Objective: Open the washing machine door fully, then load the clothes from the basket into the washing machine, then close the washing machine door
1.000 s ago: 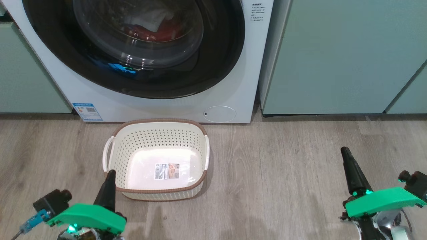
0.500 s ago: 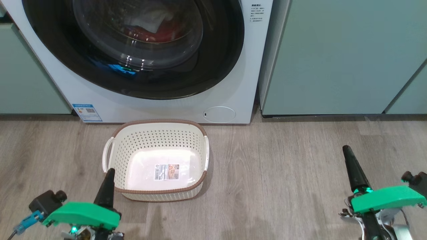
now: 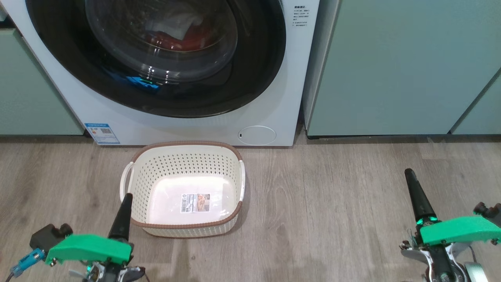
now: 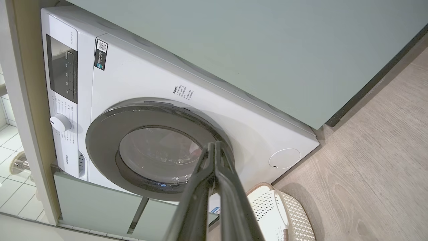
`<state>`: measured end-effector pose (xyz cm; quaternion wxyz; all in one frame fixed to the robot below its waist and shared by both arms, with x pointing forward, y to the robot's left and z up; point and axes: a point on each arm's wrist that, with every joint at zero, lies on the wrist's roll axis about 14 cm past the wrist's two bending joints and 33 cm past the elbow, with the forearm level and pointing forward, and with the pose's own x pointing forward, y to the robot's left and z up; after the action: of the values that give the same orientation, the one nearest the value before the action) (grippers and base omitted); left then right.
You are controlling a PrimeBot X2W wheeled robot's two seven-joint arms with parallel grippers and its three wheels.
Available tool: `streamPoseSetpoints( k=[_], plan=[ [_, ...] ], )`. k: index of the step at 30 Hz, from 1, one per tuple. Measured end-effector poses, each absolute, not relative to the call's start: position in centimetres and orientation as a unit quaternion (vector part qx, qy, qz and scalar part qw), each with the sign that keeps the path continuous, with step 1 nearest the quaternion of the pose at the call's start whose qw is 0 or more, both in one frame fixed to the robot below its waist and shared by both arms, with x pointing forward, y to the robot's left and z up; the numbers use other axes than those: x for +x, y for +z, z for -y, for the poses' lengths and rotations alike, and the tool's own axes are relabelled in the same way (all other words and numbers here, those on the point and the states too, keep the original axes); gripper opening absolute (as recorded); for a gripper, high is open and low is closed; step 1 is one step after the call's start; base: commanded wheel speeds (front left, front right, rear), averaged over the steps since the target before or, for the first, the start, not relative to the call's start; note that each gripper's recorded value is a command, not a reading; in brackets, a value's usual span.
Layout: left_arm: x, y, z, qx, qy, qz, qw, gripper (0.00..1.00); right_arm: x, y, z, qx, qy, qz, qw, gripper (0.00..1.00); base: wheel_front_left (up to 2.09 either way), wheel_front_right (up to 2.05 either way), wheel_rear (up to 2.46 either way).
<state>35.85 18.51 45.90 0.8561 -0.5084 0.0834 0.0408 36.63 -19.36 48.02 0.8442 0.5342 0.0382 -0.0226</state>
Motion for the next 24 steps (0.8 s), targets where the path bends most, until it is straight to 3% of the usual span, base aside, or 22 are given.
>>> streamPoseSetpoints(
  k=[24],
  plan=[
    [36.75, 46.77, -18.63, -0.628, 0.034, -0.065, 0.775, 0.0, 36.95, 47.71, 19.94, 0.641, -0.035, -0.032, 0.766, 0.0, 0.0, 0.0, 0.0]
  ],
)
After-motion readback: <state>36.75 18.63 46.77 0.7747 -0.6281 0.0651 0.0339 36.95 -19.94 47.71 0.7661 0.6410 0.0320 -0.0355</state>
